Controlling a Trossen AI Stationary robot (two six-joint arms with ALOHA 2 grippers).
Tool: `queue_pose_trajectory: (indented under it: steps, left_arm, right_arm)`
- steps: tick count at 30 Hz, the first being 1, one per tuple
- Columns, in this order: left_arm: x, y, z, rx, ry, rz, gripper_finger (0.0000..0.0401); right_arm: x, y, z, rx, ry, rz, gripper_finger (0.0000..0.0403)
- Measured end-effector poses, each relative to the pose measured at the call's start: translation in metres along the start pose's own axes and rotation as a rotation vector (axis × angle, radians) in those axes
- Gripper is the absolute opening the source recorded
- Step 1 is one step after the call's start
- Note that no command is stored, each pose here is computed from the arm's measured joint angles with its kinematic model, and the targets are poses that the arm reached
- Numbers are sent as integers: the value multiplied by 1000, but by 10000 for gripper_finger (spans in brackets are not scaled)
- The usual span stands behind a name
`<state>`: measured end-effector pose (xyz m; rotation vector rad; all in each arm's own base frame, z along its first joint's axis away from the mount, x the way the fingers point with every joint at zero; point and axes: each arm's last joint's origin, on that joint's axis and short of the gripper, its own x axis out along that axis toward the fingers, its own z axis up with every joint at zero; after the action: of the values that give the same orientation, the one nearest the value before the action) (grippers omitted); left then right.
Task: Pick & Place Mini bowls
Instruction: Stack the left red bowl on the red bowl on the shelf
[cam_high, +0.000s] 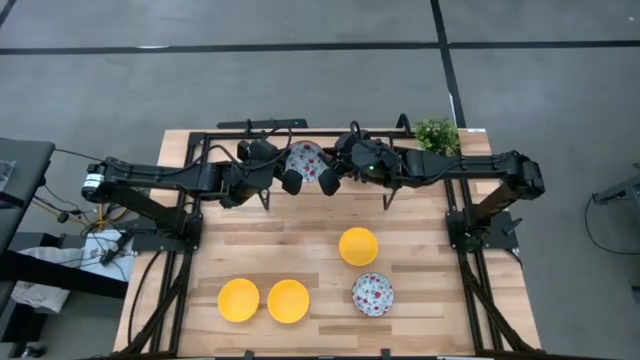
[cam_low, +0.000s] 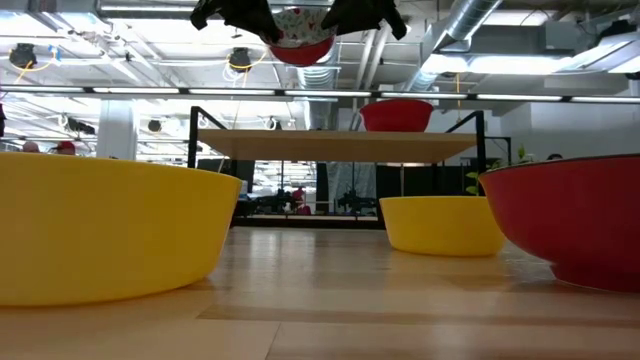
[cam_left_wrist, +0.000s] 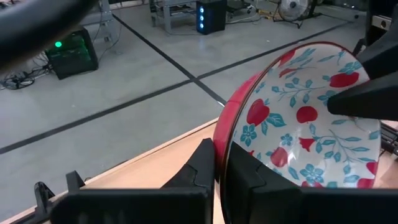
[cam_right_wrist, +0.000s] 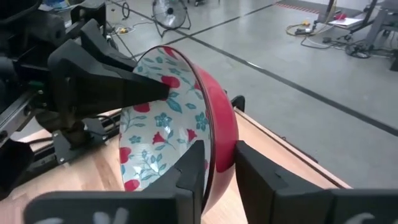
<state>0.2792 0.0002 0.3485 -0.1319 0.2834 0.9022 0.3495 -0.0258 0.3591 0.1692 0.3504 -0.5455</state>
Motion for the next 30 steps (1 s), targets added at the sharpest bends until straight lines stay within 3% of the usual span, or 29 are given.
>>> queue_pose_trajectory:
  steps: [7,18,30]
  left_arm:
    - [0,0,1,-24,-5,-2,23]
    - [-1,-1,1,-23,0,-20,41]
    - [-5,1,7,-37,-8,-72,163]
  right_arm:
    - [0,-1,1,3,-9,-14,15]
    - [0,-1,-1,-4,7,-7,8]
    - [1,1,-5,-22,41,16,2]
